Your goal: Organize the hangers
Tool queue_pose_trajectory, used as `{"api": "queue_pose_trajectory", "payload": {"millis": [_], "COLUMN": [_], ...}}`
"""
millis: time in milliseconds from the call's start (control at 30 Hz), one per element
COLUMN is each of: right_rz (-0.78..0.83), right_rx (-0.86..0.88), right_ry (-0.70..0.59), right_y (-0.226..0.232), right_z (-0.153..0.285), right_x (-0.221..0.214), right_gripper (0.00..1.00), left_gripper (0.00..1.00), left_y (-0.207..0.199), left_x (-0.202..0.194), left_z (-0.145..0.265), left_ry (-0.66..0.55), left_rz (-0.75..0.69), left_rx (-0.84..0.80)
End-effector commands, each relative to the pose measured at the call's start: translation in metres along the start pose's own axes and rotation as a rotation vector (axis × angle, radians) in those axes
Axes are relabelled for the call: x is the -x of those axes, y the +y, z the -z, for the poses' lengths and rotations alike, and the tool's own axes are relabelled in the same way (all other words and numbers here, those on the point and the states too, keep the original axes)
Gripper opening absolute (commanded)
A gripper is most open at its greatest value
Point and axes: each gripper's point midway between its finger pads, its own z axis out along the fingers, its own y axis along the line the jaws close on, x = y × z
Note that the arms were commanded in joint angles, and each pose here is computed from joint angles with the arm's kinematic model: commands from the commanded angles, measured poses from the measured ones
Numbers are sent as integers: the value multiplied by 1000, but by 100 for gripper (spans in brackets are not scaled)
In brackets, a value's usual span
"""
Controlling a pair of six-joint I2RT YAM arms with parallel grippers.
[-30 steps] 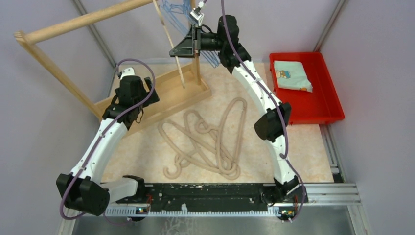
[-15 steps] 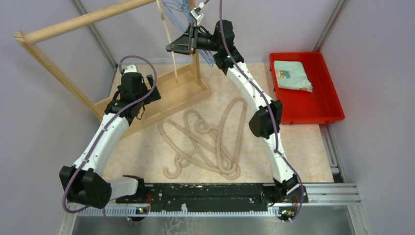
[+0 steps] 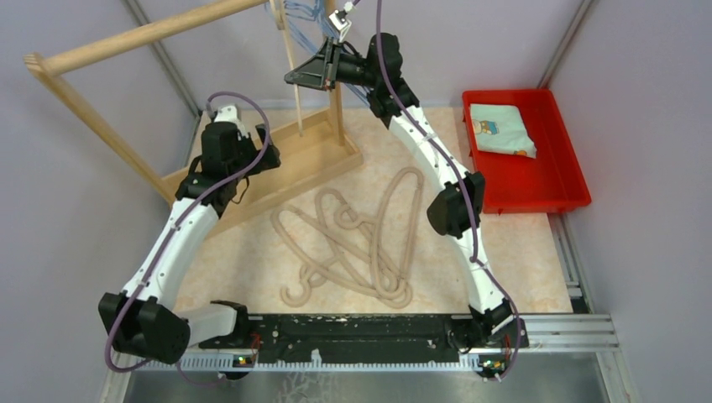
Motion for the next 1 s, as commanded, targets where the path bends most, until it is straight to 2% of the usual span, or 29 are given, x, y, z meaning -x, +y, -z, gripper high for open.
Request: {"api": "queue_pose_trajectory", "payload": {"millis": [0,233,533,733,967], "right_rz": [122,133,141,143,125], "right_rx": [37,-11,-50,-44,-8], "right_ry": [-58,-40,-38,-33,-16], "right_y": [46,32,19,23,45], "right_z": [2,-6,-17,-20,-22], "right_x": [20,8,-4,-7,-11], "right_gripper": [0,0,0,0,0], "left_gripper": [100,100,100,100,100], "left_y": [-38,-83,-123,-126,-91], "left_x": [73,112,105,79,45], "left_z": [35,74,86,72,33], "left_ry": [-239,-363,-361,-298,-262], "left_rz": [2,48,46,12,-25], "left_rx": [-195,-415,-529,-484,-265]}}
